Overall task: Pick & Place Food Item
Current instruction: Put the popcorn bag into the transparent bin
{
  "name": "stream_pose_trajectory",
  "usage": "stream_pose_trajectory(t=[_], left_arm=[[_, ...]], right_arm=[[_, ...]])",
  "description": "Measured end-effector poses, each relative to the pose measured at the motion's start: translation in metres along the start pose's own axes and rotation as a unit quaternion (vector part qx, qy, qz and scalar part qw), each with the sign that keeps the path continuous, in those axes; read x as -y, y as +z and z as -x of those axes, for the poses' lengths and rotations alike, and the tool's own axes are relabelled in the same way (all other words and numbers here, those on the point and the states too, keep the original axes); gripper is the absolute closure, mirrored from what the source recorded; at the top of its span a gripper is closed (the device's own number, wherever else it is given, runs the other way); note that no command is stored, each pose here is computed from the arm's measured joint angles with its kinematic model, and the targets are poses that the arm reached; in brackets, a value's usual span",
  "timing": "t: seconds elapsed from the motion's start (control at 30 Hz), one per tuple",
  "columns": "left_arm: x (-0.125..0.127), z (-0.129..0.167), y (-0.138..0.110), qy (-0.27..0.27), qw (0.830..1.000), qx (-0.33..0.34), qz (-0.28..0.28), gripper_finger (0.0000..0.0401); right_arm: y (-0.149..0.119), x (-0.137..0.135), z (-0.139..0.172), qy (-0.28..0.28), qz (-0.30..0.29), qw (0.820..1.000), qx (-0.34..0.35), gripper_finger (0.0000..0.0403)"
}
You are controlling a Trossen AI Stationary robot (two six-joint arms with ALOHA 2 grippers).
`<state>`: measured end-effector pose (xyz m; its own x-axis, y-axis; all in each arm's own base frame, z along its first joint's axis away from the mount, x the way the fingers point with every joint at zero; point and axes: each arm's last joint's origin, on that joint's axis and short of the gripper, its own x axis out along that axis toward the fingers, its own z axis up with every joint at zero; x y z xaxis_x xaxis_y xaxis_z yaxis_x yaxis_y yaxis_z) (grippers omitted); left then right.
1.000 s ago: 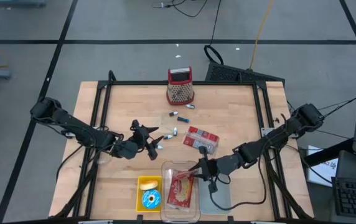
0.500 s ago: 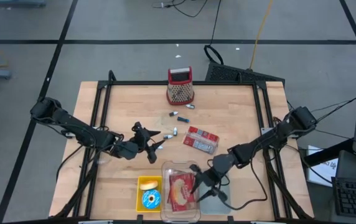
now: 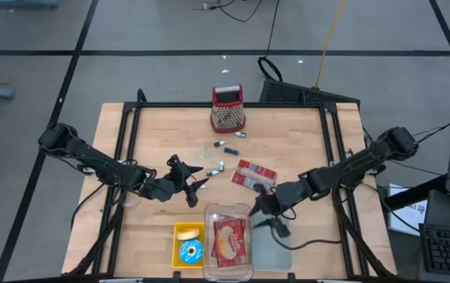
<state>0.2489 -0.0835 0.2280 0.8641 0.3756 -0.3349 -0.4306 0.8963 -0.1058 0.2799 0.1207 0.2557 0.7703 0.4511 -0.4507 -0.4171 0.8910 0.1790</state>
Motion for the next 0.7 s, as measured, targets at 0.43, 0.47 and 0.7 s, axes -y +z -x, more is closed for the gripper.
stream_pose_trajectory(t=[0.43,0.47,0.7], left_arm=[[0.001,-0.001,-0.002,0.001,1.000,-0.003,0.006,0.0187],[0.001,-0.002,-0.003,0.002,1.000,-0.005,0.008,0.0187],[0.004,-0.010,-0.014,0.010,1.000,-0.021,0.003,0.0187]], right_arm=[[-0.055,0.033,0.021,-0.344,-0.050,0.926,-0.150,0.0238],[-0.058,0.037,0.024,-0.349,-0.061,0.923,-0.150,0.0238],[-0.092,0.066,0.046,-0.375,-0.132,0.906,-0.143,0.0238]])
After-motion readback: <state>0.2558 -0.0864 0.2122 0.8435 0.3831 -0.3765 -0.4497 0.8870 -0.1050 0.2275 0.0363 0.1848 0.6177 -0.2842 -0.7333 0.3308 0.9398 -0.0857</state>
